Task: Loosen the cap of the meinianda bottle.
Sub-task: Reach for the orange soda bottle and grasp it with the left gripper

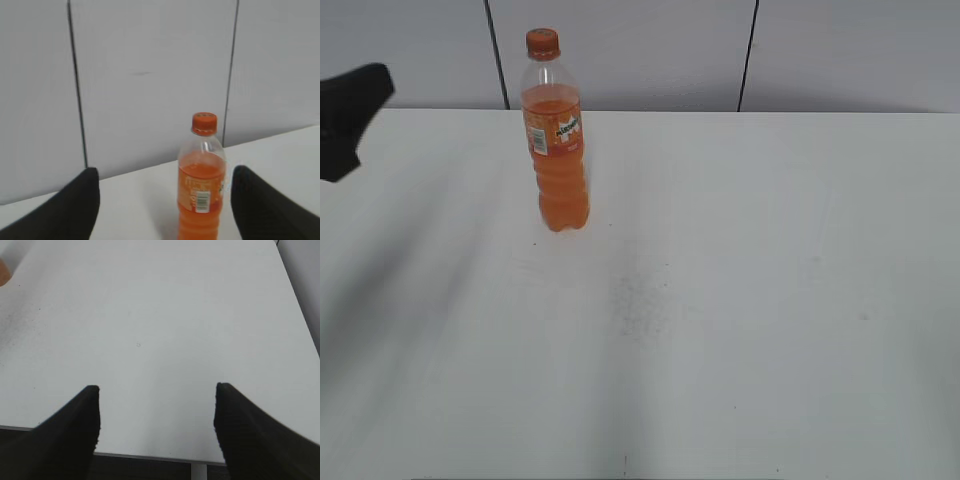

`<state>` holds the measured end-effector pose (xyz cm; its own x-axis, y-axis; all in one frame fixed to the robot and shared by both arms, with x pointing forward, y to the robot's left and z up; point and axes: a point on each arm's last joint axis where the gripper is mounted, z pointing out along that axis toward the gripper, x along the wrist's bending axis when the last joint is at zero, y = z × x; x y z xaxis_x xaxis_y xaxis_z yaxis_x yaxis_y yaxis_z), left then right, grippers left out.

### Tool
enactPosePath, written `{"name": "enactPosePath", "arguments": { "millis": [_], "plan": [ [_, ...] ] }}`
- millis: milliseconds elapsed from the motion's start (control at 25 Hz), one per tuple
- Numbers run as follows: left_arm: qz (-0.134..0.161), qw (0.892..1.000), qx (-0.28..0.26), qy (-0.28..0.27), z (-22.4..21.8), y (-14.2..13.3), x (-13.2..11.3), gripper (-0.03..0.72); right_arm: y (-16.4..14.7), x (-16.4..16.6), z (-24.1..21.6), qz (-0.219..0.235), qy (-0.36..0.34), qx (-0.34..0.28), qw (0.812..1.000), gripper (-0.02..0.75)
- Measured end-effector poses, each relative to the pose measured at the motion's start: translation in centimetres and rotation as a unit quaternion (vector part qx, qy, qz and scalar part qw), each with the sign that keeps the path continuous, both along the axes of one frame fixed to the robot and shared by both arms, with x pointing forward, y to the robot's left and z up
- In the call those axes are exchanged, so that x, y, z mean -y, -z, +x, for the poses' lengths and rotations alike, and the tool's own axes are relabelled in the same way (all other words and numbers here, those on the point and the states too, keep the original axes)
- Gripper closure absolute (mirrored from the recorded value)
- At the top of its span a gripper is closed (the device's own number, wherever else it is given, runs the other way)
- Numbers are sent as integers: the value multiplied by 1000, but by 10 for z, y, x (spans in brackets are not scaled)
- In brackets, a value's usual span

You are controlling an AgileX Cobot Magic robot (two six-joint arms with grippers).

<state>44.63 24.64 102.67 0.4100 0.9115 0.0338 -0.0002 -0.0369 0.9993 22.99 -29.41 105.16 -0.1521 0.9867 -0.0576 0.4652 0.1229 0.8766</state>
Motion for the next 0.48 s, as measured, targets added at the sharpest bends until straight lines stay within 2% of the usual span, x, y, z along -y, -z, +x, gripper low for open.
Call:
{"name": "enactPosePath", "arguments": {
  "millis": [120,200,320,360,480],
  "plan": [
    [1,999,-4,48,17,24,5,189,0,0,0,0,0,0,1000,204],
    [-11,997,-4,77,26,40,0,189,0,0,0,0,0,0,1000,204],
    [-28,992,-46,111,37,67,-14,189,0,0,0,0,0,0,1000,204],
    [-26,990,-63,121,41,75,-19,189,0,0,0,0,0,0,1000,204],
    [3,975,-95,200,55,87,-28,189,0,0,0,0,0,0,1000,204]
  ]
}}
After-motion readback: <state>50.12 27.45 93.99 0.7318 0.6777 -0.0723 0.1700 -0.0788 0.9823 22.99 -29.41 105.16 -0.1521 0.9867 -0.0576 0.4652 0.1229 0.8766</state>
